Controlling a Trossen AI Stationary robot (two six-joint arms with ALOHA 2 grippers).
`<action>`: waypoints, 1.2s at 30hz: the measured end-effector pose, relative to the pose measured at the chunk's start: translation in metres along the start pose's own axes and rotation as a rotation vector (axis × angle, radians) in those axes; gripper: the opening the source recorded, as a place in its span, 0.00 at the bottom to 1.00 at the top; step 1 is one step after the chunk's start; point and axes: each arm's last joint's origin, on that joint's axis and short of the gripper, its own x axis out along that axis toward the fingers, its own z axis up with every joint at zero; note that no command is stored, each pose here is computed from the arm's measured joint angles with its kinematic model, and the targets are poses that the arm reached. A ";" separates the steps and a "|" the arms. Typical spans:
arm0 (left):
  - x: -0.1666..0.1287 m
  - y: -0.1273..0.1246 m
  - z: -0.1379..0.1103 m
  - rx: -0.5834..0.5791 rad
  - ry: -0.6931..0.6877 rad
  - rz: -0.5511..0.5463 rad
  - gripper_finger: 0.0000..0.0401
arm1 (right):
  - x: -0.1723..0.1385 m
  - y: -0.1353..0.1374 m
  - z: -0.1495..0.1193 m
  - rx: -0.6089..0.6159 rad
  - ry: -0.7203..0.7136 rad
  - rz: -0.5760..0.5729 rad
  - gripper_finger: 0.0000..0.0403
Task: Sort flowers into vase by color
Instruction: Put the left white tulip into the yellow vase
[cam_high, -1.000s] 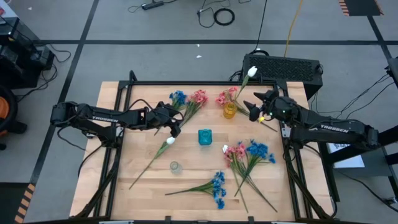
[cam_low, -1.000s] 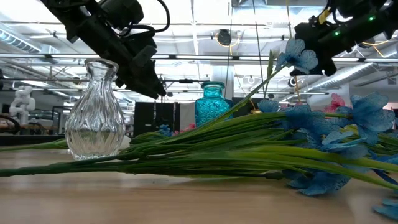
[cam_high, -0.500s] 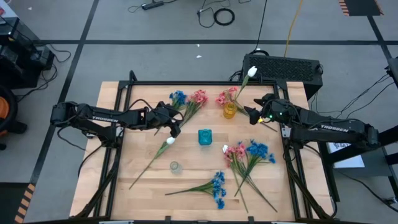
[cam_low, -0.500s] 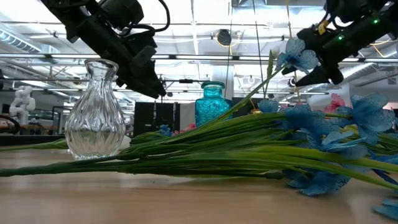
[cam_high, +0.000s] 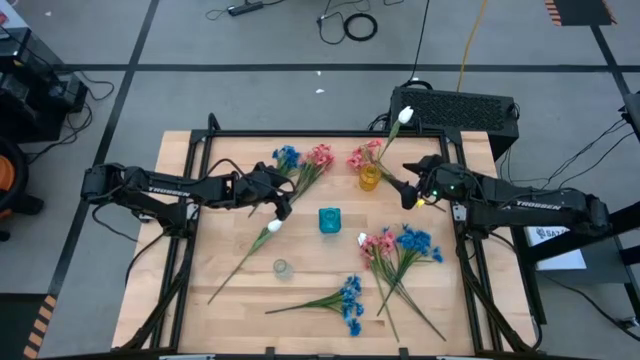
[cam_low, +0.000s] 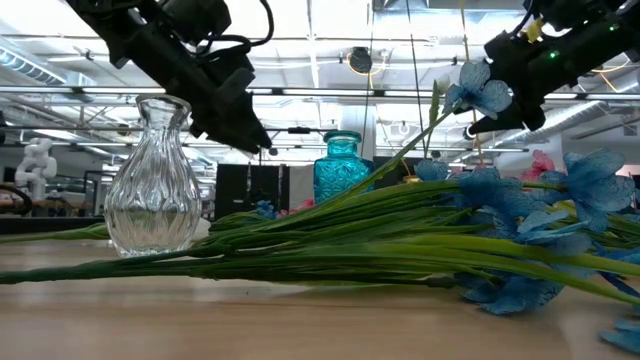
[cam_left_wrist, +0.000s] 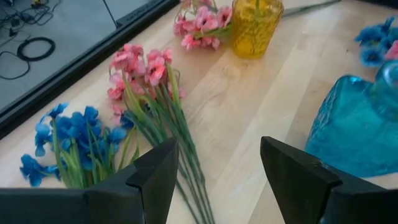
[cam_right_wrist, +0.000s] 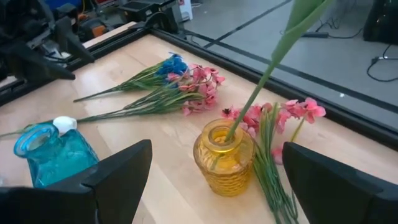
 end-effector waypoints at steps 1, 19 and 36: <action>0.000 0.000 0.001 -0.001 -0.006 -0.001 0.59 | 0.000 0.000 0.000 -0.007 0.006 0.005 0.87; 0.000 0.000 0.001 0.000 -0.006 -0.002 0.59 | -0.019 0.041 -0.019 0.071 0.184 0.418 0.86; -0.015 -0.033 0.001 -0.040 0.105 -0.340 0.58 | -0.025 0.054 -0.029 0.007 0.176 0.399 0.63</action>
